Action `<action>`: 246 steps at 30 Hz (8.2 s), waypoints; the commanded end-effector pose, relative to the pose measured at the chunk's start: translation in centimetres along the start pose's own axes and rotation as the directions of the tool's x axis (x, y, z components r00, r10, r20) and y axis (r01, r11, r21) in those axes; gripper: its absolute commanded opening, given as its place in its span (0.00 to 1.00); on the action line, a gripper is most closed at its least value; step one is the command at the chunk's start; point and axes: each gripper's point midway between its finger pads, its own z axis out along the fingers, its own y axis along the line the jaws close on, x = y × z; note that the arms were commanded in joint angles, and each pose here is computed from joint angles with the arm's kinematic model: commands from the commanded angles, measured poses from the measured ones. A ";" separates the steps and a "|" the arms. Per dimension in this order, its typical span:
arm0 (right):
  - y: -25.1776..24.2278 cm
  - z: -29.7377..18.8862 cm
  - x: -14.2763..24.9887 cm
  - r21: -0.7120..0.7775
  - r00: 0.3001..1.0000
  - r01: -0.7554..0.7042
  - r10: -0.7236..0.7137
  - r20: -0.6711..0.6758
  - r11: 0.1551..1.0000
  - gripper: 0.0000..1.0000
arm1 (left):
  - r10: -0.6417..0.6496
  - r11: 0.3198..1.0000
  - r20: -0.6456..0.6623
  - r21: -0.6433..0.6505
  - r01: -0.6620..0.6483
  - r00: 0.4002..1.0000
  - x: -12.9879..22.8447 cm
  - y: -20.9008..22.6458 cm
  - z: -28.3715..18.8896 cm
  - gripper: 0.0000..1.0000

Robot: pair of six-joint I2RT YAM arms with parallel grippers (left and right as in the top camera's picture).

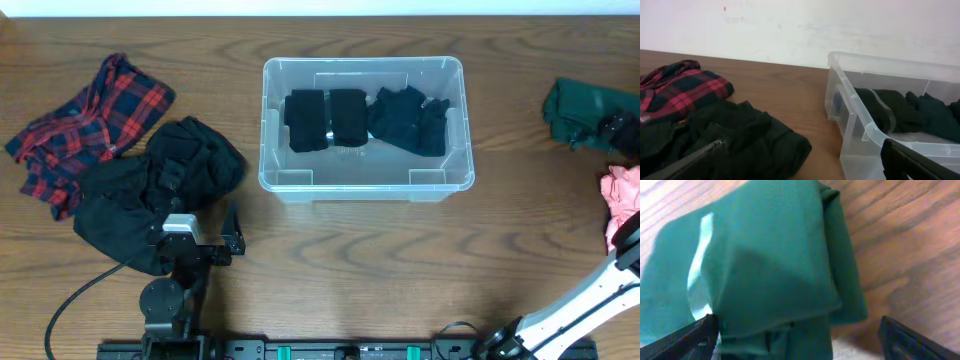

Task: Pack container
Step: 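Grasp the dark green folded garment with the right gripper, then carry the green garment into the bin's front-left and release it, then move the right gripper to the pink garment and grasp it, then lift the pink garment and carry it over the bin with the right gripper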

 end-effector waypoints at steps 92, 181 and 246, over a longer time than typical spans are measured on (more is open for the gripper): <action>48.7 -20.5 28.2 -0.362 0.970 -0.019 -0.069 -0.231 0.932 0.01 | -0.008 1.000 -0.051 0.006 0.009 0.999 1.6 0.1 0.1 0.98; -9.0 -19.7 14.6 0.430 0.766 -0.629 0.612 0.199 0.647 0.96 | -0.008 1.000 -0.051 0.006 0.009 0.999 1.6 0.1 0.1 0.98; 13.1 -23.6 2.3 -0.084 0.938 -0.179 0.196 0.286 0.980 0.01 | -0.008 1.000 -0.051 0.006 0.009 0.999 1.6 0.1 0.1 0.98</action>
